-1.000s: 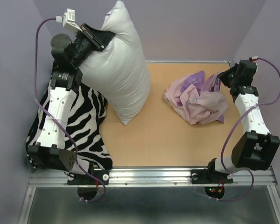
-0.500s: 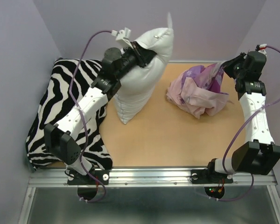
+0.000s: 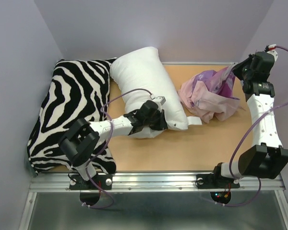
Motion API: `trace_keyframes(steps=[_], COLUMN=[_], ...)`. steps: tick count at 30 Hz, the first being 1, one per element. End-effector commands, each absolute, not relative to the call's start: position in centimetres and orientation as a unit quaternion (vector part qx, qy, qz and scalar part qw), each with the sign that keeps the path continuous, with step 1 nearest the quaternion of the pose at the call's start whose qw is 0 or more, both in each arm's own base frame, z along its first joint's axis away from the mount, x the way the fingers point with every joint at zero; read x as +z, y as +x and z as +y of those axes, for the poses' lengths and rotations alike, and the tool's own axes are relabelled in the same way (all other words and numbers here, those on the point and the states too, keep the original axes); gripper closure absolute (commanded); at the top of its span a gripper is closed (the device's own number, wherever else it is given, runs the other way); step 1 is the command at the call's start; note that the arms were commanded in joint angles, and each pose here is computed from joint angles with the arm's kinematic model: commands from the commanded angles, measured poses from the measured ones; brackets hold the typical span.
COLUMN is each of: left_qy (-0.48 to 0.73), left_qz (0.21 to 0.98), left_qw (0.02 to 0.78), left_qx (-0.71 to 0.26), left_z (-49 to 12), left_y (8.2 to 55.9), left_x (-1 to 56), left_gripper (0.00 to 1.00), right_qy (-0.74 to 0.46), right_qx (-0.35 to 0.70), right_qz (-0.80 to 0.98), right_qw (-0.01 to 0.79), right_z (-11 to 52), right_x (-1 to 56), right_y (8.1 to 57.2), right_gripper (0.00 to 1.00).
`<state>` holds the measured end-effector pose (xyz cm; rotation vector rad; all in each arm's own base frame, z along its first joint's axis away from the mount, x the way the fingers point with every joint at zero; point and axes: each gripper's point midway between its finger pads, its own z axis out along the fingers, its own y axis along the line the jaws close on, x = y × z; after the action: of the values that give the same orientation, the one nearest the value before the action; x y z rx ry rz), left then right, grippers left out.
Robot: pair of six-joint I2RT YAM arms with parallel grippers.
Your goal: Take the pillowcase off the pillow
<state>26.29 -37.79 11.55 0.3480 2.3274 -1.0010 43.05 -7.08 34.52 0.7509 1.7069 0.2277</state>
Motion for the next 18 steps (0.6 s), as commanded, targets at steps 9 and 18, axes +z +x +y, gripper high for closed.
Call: trace_keyframes(steps=[9,18], left_qy=[0.161,0.155], left_qz=[0.858,0.796], left_qw=[0.312,0.406], left_qx=[-0.376,-0.422], left_z=[-39.8,-39.0], left_y=[18.2,18.3], left_x=[13.0,24.5], left_gripper=[0.55,0.45], right_qy=[0.324,0.318], right_qx=[0.059,0.025], right_qz=[0.779,0.776], right_qw=[0.533,0.545], right_z=[-7.9,-8.6], right_x=[27.1,30.0], right_y=[44.9,42.3], right_gripper=[0.58,0.00])
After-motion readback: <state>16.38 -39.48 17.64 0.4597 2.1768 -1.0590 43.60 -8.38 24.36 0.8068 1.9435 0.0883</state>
